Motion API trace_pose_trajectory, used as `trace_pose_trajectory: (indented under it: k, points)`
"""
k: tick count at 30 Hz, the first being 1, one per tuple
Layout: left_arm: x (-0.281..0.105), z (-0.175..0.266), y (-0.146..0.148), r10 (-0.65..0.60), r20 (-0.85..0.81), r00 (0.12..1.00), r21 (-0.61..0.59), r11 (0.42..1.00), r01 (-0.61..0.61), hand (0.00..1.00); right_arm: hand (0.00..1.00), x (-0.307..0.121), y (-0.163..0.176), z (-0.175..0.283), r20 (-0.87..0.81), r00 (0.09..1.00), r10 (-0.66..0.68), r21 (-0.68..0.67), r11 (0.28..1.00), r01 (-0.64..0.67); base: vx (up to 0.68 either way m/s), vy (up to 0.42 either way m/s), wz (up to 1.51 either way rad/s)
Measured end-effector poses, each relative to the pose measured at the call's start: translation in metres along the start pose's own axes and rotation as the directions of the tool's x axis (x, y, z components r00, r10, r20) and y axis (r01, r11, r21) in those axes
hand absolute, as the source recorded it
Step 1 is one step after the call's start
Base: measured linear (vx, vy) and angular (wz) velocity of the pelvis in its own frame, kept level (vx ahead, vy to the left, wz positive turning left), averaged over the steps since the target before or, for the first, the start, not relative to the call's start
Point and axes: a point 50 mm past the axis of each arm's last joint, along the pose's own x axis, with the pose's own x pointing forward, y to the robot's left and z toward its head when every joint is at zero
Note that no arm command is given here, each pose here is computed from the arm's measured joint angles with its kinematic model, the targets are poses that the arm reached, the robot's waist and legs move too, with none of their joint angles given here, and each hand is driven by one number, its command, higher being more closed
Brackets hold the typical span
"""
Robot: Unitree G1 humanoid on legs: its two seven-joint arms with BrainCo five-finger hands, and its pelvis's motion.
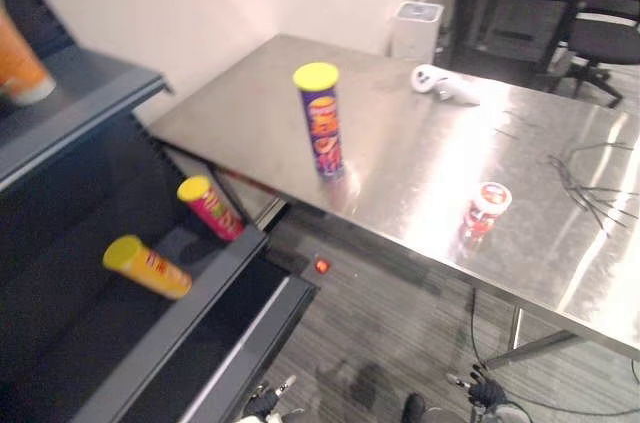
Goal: Put the gum and the chips on the shelf.
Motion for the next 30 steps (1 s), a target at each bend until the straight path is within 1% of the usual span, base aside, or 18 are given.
trace_pose_trajectory:
  k: [2, 7, 8, 9, 11, 14, 17, 19, 23, 27, 30]
  points:
    - [0.000, 0.001, 0.000, -0.001, 0.008, 1.000, -0.005, 1.000, 0.001, 0.00, 0.00, -0.005, -0.014, -0.014, -0.045, 0.997, -0.060, 0.094, 0.993, 0.064, 0.19, 0.193, -1.03]
    - [-0.002, -0.007, -0.004, -0.009, -0.008, 1.000, -0.016, 1.000, 0.009, 0.00, 0.00, -0.014, -0.033, -0.034, -0.109, 0.986, -0.123, 0.152, 0.979, 0.139, 0.15, 0.338, -0.71]
    - [-0.002, -0.006, -0.002, 0.001, -0.003, 1.000, -0.037, 0.999, -0.001, 0.00, 0.00, -0.016, -0.029, -0.040, -0.130, 0.984, -0.118, 0.162, 0.977, 0.139, 0.19, 0.380, -0.49]
    - [-0.002, -0.003, 0.004, 0.013, 0.003, 1.000, -0.030, 0.999, -0.013, 0.00, 0.00, -0.017, -0.020, -0.047, -0.146, 0.985, -0.095, 0.175, 0.977, 0.121, 0.16, 0.260, -0.36]
    - [-0.002, -0.001, 0.010, 0.026, 0.009, 1.000, -0.025, 0.999, -0.026, 0.00, 0.00, -0.020, -0.015, -0.056, -0.169, 0.982, -0.086, 0.189, 0.975, 0.118, 0.14, 0.196, -0.30]
    - [-0.003, -0.006, 0.013, 0.030, -0.009, 0.999, -0.001, 1.000, -0.030, 0.00, 0.00, -0.021, -0.013, -0.058, -0.173, 0.981, -0.090, 0.211, 0.969, 0.126, 0.12, 0.159, -0.26]
    - [-0.004, -0.011, 0.014, 0.034, -0.031, 0.999, 0.018, 0.999, -0.033, 0.00, 0.00, -0.023, -0.017, -0.060, -0.176, 0.978, -0.115, 0.266, 0.951, 0.159, 0.13, 0.047, -0.30]
    - [-0.004, -0.015, 0.010, 0.022, -0.048, 0.999, 0.036, 0.999, -0.020, 0.00, 0.00, -0.024, -0.024, -0.060, -0.176, 0.973, -0.152, 0.335, 0.920, 0.205, 0.12, -0.024, -0.36]
    - [-0.005, -0.018, 0.008, 0.012, -0.060, 0.998, 0.067, 0.998, -0.008, 0.00, 0.00, -0.026, -0.030, -0.064, -0.203, 0.960, -0.191, 0.402, 0.878, 0.260, 0.08, -0.047, -0.36]
    - [-0.005, -0.018, 0.008, 0.013, -0.058, 0.998, 0.067, 0.998, -0.009, 0.00, 0.00, -0.030, -0.035, -0.072, -0.239, 0.946, -0.220, 0.456, 0.834, 0.309, 0.00, -0.037, -0.14]
    - [-0.005, -0.016, 0.011, 0.018, -0.046, 0.999, 0.065, 0.998, -0.015, 0.00, 0.00, -0.032, -0.040, -0.074, -0.249, 0.936, -0.250, 0.528, 0.775, 0.348, -0.06, -0.030, -0.04]
